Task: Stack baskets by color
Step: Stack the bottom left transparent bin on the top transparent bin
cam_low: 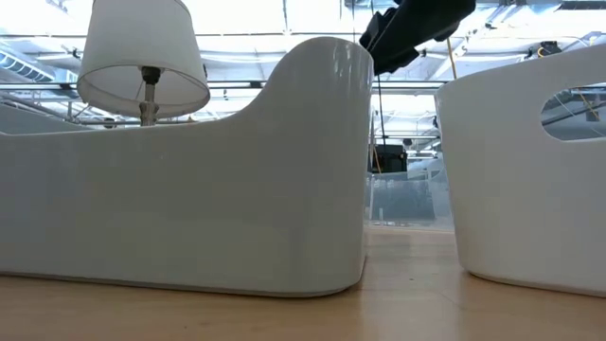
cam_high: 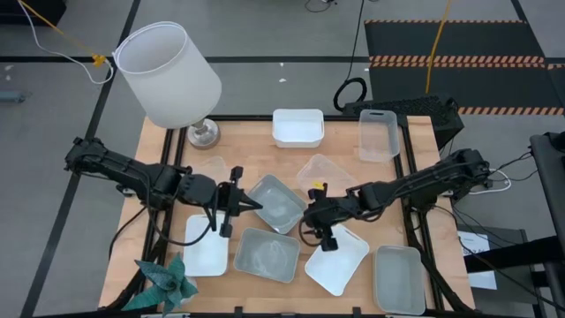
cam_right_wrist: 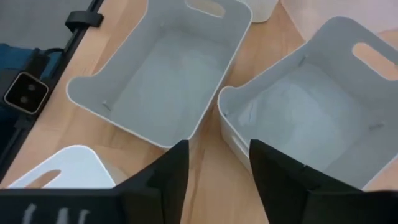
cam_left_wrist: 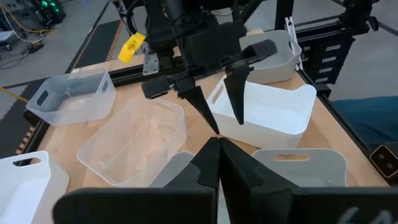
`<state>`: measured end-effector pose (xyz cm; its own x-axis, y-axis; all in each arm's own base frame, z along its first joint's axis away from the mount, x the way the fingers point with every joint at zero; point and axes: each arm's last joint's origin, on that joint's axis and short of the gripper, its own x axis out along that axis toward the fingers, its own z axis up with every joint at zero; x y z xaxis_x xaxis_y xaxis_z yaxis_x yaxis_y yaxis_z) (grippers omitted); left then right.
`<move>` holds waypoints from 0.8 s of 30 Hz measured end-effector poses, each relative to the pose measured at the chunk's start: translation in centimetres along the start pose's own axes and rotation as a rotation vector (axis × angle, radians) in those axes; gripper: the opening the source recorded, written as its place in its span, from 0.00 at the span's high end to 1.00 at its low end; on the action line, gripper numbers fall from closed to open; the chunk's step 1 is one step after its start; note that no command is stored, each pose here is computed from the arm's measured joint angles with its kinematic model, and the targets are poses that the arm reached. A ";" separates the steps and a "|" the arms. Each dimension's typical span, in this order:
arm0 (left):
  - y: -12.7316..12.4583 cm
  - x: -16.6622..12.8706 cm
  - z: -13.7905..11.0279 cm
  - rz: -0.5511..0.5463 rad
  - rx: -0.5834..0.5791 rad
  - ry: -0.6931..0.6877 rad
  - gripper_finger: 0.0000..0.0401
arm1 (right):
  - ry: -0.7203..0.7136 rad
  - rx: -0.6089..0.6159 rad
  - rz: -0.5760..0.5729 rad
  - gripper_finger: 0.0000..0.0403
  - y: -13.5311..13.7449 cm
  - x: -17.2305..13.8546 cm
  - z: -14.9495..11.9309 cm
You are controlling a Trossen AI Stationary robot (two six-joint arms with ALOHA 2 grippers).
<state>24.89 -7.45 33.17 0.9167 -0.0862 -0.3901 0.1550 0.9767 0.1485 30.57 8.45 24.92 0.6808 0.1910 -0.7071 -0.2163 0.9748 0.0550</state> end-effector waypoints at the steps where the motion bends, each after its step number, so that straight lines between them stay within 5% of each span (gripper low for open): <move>1: 0.0 0.0 0.0 0.000 0.002 0.000 0.97 | 0.003 -0.004 0.001 0.58 0.0 -0.1 0.0; 15: 0.0 0.0 0.0 0.001 -0.007 0.000 0.97 | 0.266 0.124 -0.142 0.58 -1.2 -0.7 -2.6; 24: 0.0 0.0 0.0 0.001 -0.005 0.000 0.97 | 0.447 0.013 -0.296 0.58 -1.7 -1.8 -4.4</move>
<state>24.88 -7.46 33.17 0.9168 -0.0850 -0.3903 0.1522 0.9777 0.1447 26.64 5.93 23.04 0.3461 -0.1573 -0.9249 -0.0500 0.9813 -0.1856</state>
